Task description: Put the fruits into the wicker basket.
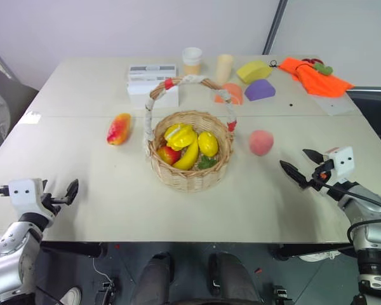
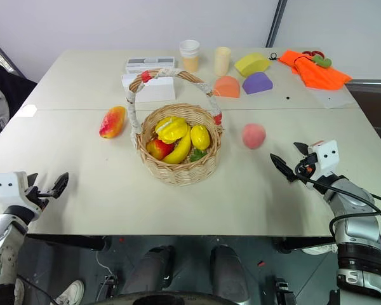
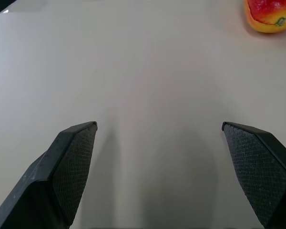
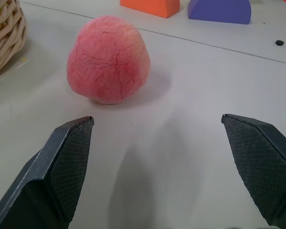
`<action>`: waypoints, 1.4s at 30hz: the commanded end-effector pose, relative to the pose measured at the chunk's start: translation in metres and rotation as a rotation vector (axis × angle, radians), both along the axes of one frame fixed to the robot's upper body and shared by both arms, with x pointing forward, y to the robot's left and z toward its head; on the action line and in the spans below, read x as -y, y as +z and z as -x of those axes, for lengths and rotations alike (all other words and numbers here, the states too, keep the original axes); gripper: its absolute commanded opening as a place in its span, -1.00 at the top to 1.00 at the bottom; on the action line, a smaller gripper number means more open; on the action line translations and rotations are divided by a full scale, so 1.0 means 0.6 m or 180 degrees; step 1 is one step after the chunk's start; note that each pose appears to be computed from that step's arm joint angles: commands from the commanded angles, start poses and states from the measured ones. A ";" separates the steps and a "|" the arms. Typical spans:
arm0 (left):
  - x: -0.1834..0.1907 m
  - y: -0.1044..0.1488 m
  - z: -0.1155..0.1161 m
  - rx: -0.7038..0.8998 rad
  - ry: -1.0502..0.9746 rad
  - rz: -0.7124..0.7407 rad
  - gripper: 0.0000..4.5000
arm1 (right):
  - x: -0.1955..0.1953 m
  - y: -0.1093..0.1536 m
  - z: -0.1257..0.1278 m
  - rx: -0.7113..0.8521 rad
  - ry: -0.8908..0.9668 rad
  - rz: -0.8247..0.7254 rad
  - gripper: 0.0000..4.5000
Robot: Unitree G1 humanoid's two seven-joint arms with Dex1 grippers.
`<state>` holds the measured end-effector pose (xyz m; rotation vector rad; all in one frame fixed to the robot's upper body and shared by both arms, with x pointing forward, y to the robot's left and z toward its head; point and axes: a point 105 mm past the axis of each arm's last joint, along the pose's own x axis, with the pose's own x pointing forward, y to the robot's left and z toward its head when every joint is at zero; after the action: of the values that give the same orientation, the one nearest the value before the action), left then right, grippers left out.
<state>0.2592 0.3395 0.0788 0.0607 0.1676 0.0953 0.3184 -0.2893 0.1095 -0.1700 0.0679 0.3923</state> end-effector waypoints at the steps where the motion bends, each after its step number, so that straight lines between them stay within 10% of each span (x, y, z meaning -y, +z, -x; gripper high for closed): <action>1: -0.002 0.019 -0.004 0.0107 -0.0021 -0.0124 -1.00 | -0.003 0.022 -0.004 0.0173 0.0037 -0.0001 -1.00; 20: 0.031 0.023 -0.032 0.0111 -0.0210 0.0032 -1.00 | -0.037 0.047 -0.013 0.0324 0.0235 -0.0048 -1.00; 42: 0.145 0.135 -0.241 0.0111 -0.0930 -0.0091 -1.00 | -0.198 0.192 0.110 0.0389 0.2013 0.0161 -1.00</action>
<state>0.4022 0.2497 0.1583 0.0986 0.1214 -0.1966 0.2572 -0.1763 0.2122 -0.2518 -0.0610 0.9931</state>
